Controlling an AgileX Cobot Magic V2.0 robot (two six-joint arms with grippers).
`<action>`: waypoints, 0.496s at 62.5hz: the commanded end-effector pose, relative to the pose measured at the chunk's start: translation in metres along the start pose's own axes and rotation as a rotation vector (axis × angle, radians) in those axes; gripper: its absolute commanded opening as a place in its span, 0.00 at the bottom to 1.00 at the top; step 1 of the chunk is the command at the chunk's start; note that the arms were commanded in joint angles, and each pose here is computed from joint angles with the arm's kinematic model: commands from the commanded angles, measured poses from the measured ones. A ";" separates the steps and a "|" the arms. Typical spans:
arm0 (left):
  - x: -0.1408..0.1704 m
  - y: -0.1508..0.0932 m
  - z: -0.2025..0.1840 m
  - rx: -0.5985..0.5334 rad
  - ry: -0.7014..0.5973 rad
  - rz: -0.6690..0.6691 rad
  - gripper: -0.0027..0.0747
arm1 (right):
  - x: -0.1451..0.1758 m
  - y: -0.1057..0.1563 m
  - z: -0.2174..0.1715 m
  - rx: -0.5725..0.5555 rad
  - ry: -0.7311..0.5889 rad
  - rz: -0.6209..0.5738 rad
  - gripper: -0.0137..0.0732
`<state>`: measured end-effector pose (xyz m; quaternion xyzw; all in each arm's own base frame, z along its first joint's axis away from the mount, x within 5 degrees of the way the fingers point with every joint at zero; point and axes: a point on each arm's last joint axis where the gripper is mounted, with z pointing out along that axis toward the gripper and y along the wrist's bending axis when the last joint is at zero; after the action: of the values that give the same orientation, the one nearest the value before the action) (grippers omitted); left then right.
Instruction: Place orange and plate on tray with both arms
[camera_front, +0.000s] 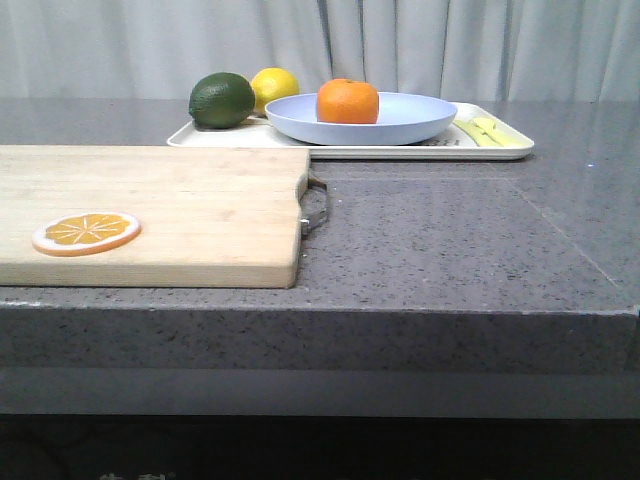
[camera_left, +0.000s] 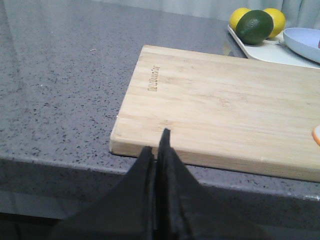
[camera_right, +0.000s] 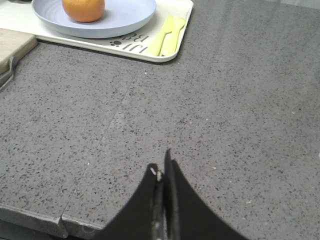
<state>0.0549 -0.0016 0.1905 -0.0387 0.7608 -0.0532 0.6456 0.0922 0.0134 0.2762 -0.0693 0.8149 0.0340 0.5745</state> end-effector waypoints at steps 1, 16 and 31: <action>-0.007 -0.001 -0.001 0.014 -0.100 -0.013 0.01 | -0.015 -0.001 -0.003 0.008 -0.105 -0.019 0.09; -0.007 -0.001 -0.001 0.014 -0.100 -0.013 0.01 | -0.016 -0.002 -0.002 0.021 -0.121 -0.053 0.09; -0.007 -0.001 -0.001 0.014 -0.100 -0.013 0.01 | 0.016 -0.006 -0.009 0.097 -0.269 -0.055 0.09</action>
<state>0.0549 -0.0016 0.1905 -0.0387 0.7608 -0.0532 0.6456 0.0846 0.0080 0.2592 -0.0653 0.7800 0.0072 0.6223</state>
